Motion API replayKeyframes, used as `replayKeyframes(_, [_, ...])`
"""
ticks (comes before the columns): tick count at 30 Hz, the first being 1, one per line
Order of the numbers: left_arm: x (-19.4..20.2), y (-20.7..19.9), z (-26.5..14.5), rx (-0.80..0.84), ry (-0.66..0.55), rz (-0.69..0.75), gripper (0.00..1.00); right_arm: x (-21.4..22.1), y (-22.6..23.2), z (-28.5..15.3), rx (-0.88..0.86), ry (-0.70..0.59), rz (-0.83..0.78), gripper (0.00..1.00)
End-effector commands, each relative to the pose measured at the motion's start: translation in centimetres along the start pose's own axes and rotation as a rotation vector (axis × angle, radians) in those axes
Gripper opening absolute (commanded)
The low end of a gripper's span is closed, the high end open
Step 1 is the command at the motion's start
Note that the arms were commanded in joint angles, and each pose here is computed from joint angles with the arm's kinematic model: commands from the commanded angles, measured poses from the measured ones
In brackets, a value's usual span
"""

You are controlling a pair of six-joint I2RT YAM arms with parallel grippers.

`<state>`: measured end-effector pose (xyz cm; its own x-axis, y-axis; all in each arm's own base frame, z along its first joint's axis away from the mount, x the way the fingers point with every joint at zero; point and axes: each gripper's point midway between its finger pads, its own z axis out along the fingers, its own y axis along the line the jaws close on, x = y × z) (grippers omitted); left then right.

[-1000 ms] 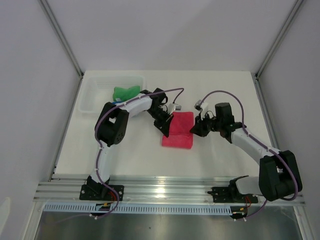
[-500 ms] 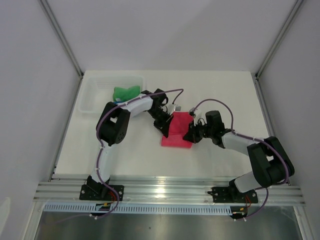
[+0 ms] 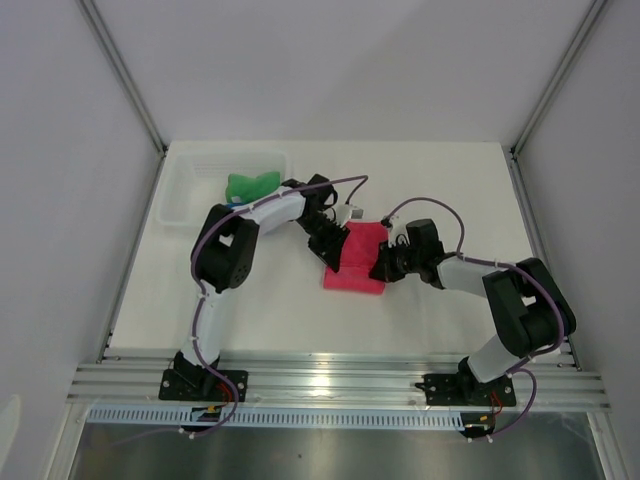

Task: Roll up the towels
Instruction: Roll the towel

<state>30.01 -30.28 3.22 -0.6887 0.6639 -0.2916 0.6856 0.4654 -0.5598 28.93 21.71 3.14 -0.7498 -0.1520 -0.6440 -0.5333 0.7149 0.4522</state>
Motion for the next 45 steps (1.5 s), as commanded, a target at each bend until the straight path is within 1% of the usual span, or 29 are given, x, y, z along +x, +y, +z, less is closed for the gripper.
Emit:
replayKeyframes(1, [-3.5,-1.9,-3.4,-0.034,-0.134,0.165,0.36,-0.5,-1.4,0.1,0.079,0.006,0.040,0.08])
replayKeyframes(4, [-4.2,-2.6,-5.1,-0.058,-0.170,0.257,0.38,-0.1,-1.5,0.1,0.091,0.023,0.053,0.08])
replayKeyframes(6, [-4.7,-3.1,-6.5,-0.082,-0.190,0.349,0.40,0.2,-1.8,0.0,0.106,0.030,0.067,0.08])
replayKeyframes(8, [-4.5,-3.8,-7.3,-0.079,-0.193,0.420,0.41,0.6,-1.8,0.1,0.108,0.041,0.079,0.08])
replayKeyframes(9, [-4.5,-4.8,-8.3,-0.076,-0.204,0.511,0.42,0.6,-1.7,0.1,0.104,0.042,0.080,0.09])
replayKeyframes(10, [-4.3,-5.3,-8.7,-0.076,-0.207,0.559,0.42,0.6,-1.7,0.1,0.106,0.041,0.082,0.09])
replayKeyframes(11, [-3.2,-5.2,-8.2,-0.070,-0.180,0.643,0.44,0.6,-1.7,0.2,0.107,0.040,0.081,0.09])
replayKeyframes(12, [-2.8,-5.6,-8.3,-0.078,-0.171,0.706,0.45,0.5,-1.7,0.1,0.108,0.039,0.080,0.09])
replayKeyframes(13, [-3.0,-6.7,-8.8,-0.117,-0.174,0.804,0.46,0.6,-1.9,0.1,0.114,0.040,0.080,0.09])
replayKeyframes(14, [-0.4,-6.2,-7.0,-0.106,-0.107,0.836,0.47,0.5,-1.9,0.1,0.113,0.037,0.079,0.09])
replayKeyframes(15, [-0.2,-7.0,-6.1,-0.121,-0.077,0.958,0.47,0.5,-1.8,0.2,0.109,0.038,0.076,0.09])
replayKeyframes(16, [0.2,-6.0,-5.4,-0.188,-0.051,1.007,0.48,0.6,-1.7,0.3,0.103,0.038,0.075,0.09])
replayKeyframes(17, [0.3,-6.0,-4.7,-0.203,-0.037,1.045,0.48,0.7,-1.8,0.3,0.105,0.039,0.077,0.09])
replayKeyframes(18, [1.5,-6.2,-3.2,-0.186,0.001,1.070,0.49,0.7,-1.9,0.3,0.108,0.041,0.078,0.09])
replayKeyframes(19, [0.9,-6.3,-2.8,-0.199,-0.013,1.090,0.50,0.8,-2.0,0.4,0.109,0.041,0.079,0.09])
replayKeyframes(22, [0.9,-6.3,-1.4,-0.216,0.006,1.083,0.57,0.8,-1.9,0.5,0.106,0.045,0.081,0.09])
replayKeyframes(23, [0.3,-5.9,-1.3,-0.248,-0.004,1.080,0.61,0.7,-1.8,0.4,0.103,0.044,0.079,0.09])
replayKeyframes(25, [0.4,-5.5,-1.0,-0.270,0.003,1.078,0.61,0.6,-1.8,0.3,0.105,0.042,0.078,0.09])
replayKeyframes(26, [0.1,-5.2,-1.0,-0.289,-0.005,1.084,0.61,0.6,-1.9,0.2,0.107,0.040,0.071,0.09])
replayKeyframes(30, [1.1,-3.7,-0.7,-0.351,0.031,1.086,0.61,0.9,-1.8,0.1,0.108,0.041,0.076,0.09])
replayKeyframes(36, [3.8,-3.2,1.0,-0.284,0.093,1.026,0.62,1.2,-1.9,0.2,0.109,0.051,0.089,0.09])
replayKeyframes(42, [2.9,-2.4,1.6,-0.314,0.107,0.998,0.62,1.2,-1.8,0.1,0.107,0.054,0.090,0.10])
replayKeyframes(45, [3.6,-2.0,2.3,-0.315,0.149,0.997,0.59,1.2,-1.7,0.0,0.105,0.059,0.095,0.11])
